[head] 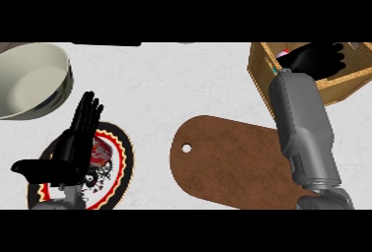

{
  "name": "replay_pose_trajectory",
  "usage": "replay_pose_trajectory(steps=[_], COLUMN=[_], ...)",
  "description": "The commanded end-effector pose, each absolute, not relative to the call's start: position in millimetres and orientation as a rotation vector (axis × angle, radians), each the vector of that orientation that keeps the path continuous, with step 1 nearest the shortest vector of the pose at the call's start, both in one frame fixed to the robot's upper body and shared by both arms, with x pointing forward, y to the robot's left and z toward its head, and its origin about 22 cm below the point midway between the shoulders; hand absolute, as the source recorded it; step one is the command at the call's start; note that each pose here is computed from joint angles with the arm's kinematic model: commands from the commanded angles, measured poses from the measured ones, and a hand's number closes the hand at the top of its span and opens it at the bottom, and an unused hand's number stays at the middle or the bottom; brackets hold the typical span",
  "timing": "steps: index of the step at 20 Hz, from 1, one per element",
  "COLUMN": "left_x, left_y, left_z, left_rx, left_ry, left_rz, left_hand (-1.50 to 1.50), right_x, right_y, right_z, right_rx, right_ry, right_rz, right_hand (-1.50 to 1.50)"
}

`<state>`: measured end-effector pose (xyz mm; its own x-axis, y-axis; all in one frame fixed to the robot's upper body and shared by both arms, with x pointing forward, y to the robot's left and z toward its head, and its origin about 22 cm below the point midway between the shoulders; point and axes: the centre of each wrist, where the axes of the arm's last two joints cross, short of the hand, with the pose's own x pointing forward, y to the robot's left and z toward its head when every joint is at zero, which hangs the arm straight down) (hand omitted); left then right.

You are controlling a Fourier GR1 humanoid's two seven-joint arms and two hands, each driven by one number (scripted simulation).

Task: Pick the cupcake from the cutting board and place it in the basket

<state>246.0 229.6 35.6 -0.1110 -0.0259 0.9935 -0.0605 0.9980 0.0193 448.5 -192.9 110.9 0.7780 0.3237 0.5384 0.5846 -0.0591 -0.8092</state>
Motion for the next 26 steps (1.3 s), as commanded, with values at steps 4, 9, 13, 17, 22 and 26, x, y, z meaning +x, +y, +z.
replay_pose_trajectory(steps=[4, 9, 13, 17, 22, 26], left_x=[240.1, 243.5, 242.8, 243.9, 243.8, 243.4], left_y=[221.7, 222.5, 231.6, 225.4, 236.3, 230.2], left_z=[26.8, 27.5, 31.2, 33.3, 29.5, 28.2], left_rx=[0.060, 0.069, 0.071, 0.068, 0.071, 0.077], left_ry=[-1.685, -1.670, -1.664, -1.665, -1.647, -1.645], left_rz=[0.037, 0.035, 0.038, 0.031, 0.050, 0.053], left_hand=[0.00, 0.00, 0.00, 0.00, 0.00, 0.00], right_x=[442.0, 440.2, 435.2, 422.6, 402.5, 383.1], right_y=[-184.8, -193.7, -199.8, -213.2, -200.8, -194.0], right_z=[103.9, 130.9, 152.5, 173.5, 191.9, 185.2], right_rx=[-1.773, -1.855, -1.900, -1.915, -1.910, -1.874], right_ry=[-0.744, -0.730, -0.693, -0.756, -0.835, -0.906], right_rz=[-0.477, -0.536, -0.580, -0.741, -0.772, -0.766], right_hand=[-1.50, -1.50, -1.50, -1.50, -1.50, -1.50])
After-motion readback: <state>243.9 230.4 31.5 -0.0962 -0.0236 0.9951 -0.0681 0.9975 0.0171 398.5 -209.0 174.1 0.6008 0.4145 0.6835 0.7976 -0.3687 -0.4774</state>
